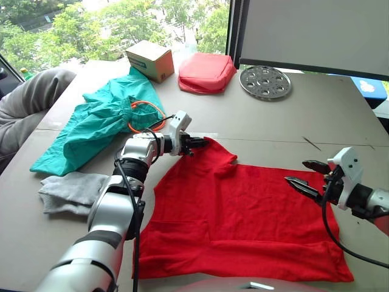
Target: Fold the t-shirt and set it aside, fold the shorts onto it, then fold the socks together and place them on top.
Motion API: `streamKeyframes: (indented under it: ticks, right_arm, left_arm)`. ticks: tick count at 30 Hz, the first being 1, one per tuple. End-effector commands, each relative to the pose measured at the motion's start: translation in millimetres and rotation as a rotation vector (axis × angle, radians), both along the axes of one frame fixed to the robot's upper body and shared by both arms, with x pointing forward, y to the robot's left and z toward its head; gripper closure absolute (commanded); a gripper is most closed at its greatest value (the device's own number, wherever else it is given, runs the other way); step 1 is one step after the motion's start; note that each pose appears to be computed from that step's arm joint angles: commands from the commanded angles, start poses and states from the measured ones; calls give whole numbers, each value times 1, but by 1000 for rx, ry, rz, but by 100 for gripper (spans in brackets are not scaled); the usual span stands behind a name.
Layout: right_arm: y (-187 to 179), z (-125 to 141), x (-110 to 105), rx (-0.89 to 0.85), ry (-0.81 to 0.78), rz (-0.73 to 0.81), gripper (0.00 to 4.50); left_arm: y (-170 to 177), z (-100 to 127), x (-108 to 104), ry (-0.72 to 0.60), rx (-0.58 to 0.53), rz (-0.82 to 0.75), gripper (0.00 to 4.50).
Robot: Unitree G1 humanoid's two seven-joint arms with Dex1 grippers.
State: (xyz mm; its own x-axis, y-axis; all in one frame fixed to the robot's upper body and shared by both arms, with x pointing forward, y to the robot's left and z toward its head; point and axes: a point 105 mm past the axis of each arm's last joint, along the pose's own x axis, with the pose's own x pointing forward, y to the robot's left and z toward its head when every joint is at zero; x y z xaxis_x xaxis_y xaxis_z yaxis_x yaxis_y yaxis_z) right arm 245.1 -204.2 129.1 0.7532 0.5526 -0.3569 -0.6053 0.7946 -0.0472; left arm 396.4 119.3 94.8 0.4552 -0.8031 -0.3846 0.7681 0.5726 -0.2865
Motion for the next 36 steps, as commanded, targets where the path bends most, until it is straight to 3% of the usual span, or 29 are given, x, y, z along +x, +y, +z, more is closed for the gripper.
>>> streamKeyframes:
  ticks: [1, 7, 15, 20, 29, 31, 34, 36]
  right_arm:
    - [-21, 8, 8, -32, 6, -96, 55]
    - [-43, 3, 21, -60, 91, -220, 55]
    - [-68, -23, 36, -96, 282, -398, 55]
    - [-69, -39, 37, -170, 336, -418, 55]
    - [-57, -53, 37, -119, 378, -395, 55]
    - [-54, -56, 37, -111, 384, -382, 94]
    - [-52, -57, 35, -104, 389, -367, 211]
    - [-52, -57, 34, -113, 386, -367, 313]
  left_arm:
    - [-3, 16, 0, -66, -31, -18, 444]
    - [-4, 35, -13, -127, -86, -46, 444]
    - [-11, 40, -32, -146, -110, -34, 444]
    - [-14, 46, -38, -154, -132, -17, 444]
    - [-17, 49, -44, -150, -148, 4, 444]
    - [-17, 49, -45, -148, -148, 6, 450]
    - [-16, 49, -45, -146, -146, 6, 450]
    - [-15, 50, -45, -145, -145, 6, 450]
